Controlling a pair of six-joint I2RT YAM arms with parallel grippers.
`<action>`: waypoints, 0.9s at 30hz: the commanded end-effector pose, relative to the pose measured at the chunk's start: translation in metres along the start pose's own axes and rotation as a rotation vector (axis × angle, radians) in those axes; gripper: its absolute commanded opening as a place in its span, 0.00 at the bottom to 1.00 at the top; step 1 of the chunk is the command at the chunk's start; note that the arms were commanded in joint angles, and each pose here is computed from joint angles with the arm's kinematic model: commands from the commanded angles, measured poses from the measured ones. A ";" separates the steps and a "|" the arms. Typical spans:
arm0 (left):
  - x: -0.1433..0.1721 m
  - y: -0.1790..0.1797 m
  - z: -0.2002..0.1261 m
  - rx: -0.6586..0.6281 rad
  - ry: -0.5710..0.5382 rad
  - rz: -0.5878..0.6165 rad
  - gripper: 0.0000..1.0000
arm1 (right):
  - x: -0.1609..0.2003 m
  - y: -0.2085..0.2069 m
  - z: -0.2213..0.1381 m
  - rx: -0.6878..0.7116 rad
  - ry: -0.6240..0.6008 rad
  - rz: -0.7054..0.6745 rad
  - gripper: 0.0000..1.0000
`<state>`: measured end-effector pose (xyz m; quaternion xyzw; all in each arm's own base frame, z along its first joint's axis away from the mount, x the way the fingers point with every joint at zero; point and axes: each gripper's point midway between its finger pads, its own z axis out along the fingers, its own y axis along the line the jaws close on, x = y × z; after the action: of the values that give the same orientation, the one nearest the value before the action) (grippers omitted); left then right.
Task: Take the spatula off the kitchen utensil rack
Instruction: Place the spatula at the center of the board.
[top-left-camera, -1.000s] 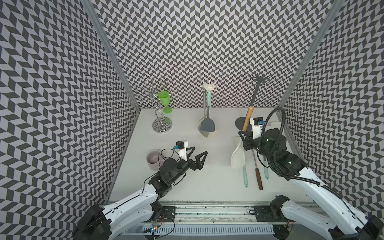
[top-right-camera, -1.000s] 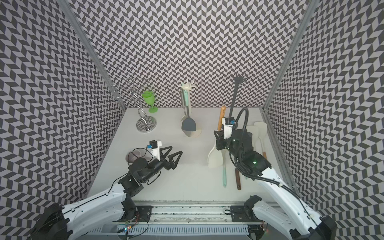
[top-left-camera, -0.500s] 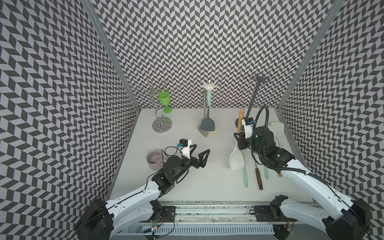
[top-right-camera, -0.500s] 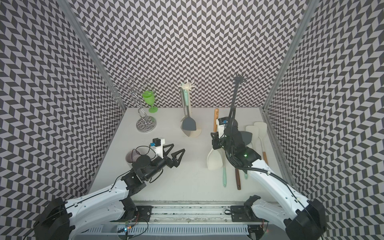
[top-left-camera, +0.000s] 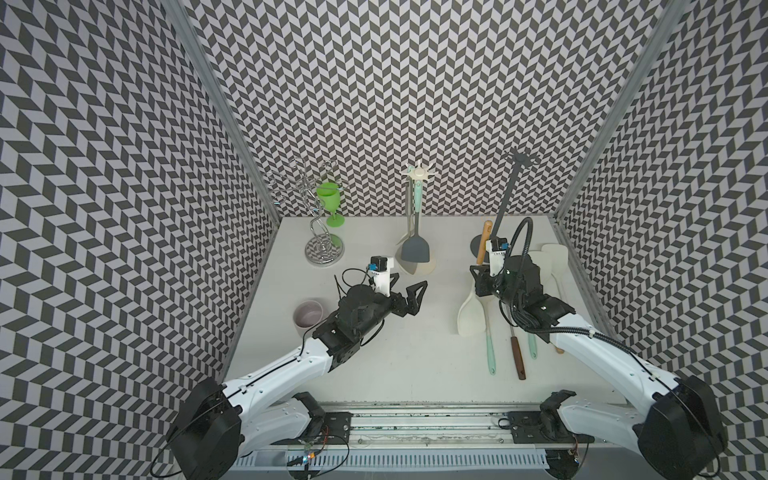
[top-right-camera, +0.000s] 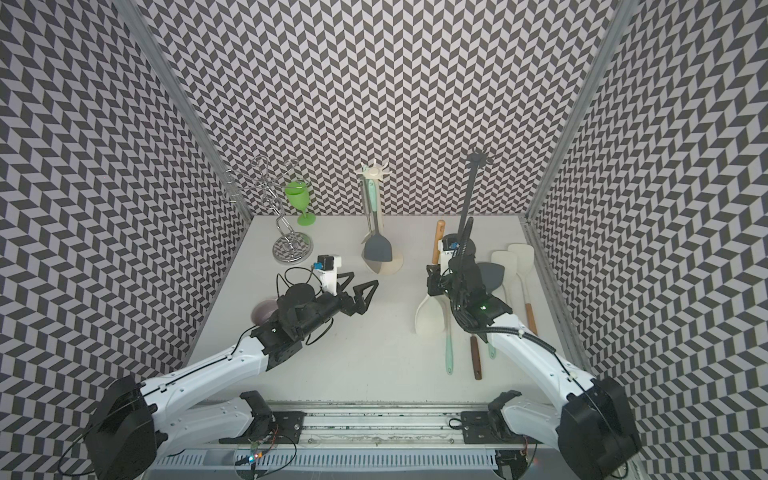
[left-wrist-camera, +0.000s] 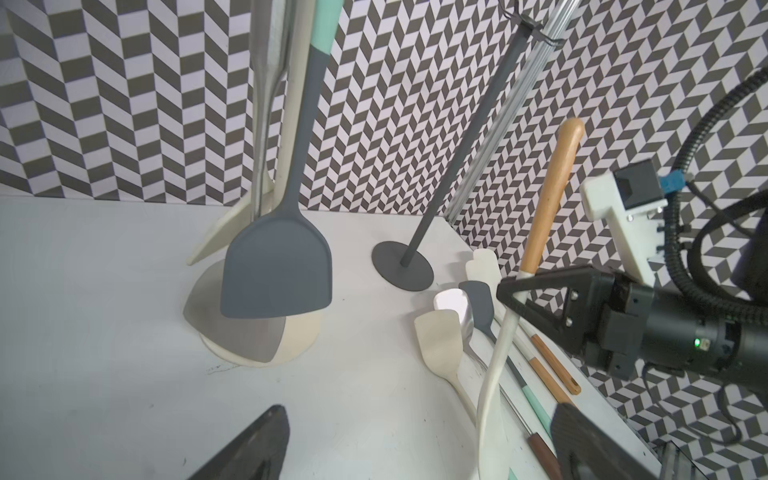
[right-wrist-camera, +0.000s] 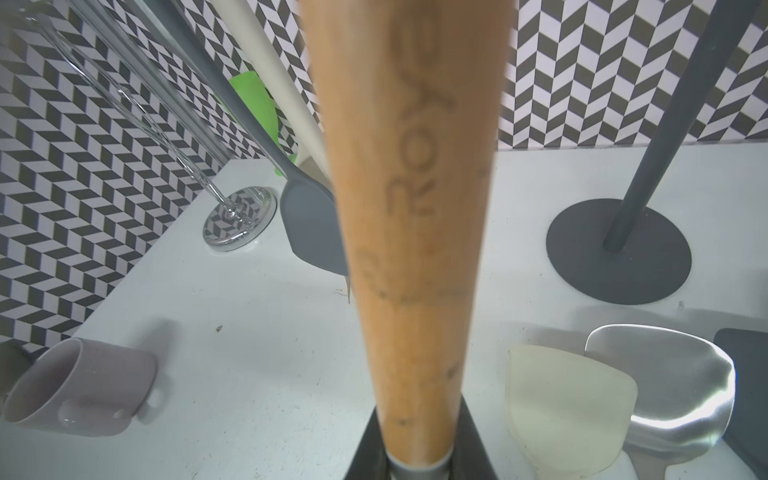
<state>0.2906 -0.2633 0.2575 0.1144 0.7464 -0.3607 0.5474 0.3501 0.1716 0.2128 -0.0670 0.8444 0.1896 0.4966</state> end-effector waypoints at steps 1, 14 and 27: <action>-0.015 -0.007 0.002 0.017 -0.002 0.007 1.00 | -0.041 0.015 -0.007 -0.073 -0.143 0.017 0.00; -0.068 -0.040 0.007 0.138 -0.011 -0.021 1.00 | -0.043 0.027 -0.008 -0.120 -0.107 -0.067 0.00; -0.071 -0.073 0.022 0.287 0.085 -0.033 1.00 | -0.034 0.070 -0.018 -0.214 -0.084 -0.178 0.00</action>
<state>0.2977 -0.3061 0.3341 0.1764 0.7218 -0.4469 0.4981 0.3332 0.2123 0.2322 -0.1617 0.8235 0.2211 0.4967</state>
